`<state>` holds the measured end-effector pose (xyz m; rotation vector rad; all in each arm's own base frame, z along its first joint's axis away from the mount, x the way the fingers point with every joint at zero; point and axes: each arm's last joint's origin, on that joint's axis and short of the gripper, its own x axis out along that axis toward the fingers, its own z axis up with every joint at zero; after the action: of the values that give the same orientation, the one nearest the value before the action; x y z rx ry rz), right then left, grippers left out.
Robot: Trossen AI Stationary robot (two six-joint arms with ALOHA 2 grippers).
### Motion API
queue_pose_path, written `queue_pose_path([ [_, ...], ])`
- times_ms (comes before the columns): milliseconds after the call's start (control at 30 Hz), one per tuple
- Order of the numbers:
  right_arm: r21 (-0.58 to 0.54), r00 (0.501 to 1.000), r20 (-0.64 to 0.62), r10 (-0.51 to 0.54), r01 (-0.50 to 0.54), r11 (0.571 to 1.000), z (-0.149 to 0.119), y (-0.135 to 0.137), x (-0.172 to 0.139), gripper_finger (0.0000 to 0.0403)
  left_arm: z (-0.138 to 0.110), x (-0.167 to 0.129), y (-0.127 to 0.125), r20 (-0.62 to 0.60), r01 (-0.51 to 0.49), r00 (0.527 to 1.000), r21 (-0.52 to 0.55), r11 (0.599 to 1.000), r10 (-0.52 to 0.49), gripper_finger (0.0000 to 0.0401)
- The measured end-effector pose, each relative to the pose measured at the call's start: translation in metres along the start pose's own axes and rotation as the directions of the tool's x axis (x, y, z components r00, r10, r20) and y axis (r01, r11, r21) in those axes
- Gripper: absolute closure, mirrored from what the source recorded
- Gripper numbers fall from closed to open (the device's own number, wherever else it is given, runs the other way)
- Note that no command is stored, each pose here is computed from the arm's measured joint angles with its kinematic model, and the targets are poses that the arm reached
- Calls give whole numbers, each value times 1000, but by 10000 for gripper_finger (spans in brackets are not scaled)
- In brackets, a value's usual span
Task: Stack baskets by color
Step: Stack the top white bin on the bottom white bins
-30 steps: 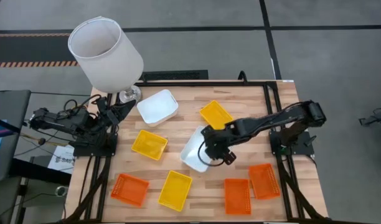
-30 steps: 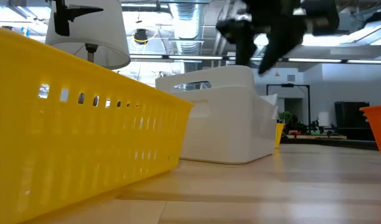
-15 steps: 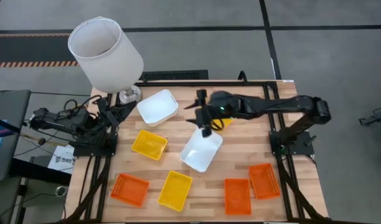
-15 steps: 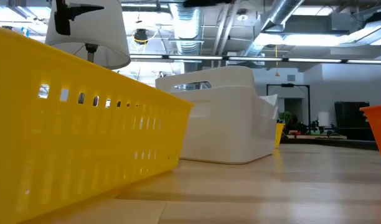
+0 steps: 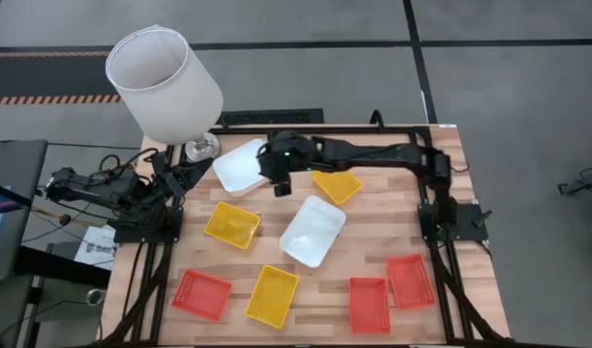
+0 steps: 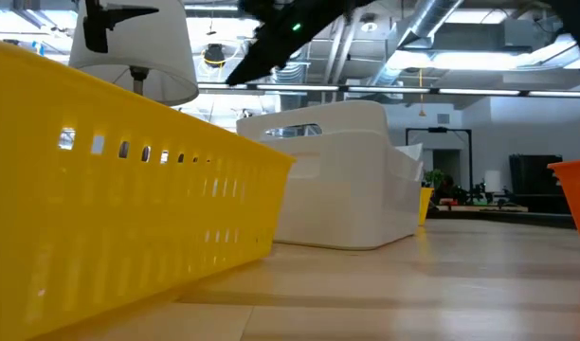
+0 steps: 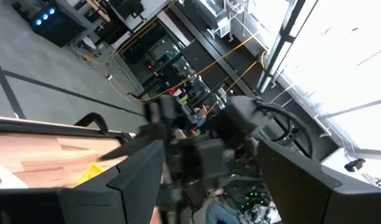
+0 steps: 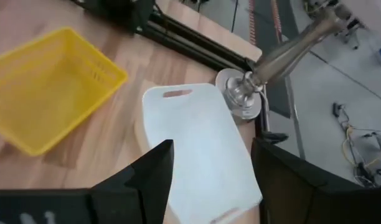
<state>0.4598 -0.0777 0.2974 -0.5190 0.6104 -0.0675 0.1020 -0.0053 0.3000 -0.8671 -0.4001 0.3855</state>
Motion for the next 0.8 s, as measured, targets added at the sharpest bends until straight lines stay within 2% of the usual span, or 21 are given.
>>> queue_pose_path([
  [433,16,980,-150,131,-130,991,-45,23,95,168,-1,0,0,-20,15,1000,4,1000,-15,152],
  [800,42,930,-298,215,-213,976,-80,41,126,168,-1,0,0,-21,15,1000,5,1000,-15,152],
])
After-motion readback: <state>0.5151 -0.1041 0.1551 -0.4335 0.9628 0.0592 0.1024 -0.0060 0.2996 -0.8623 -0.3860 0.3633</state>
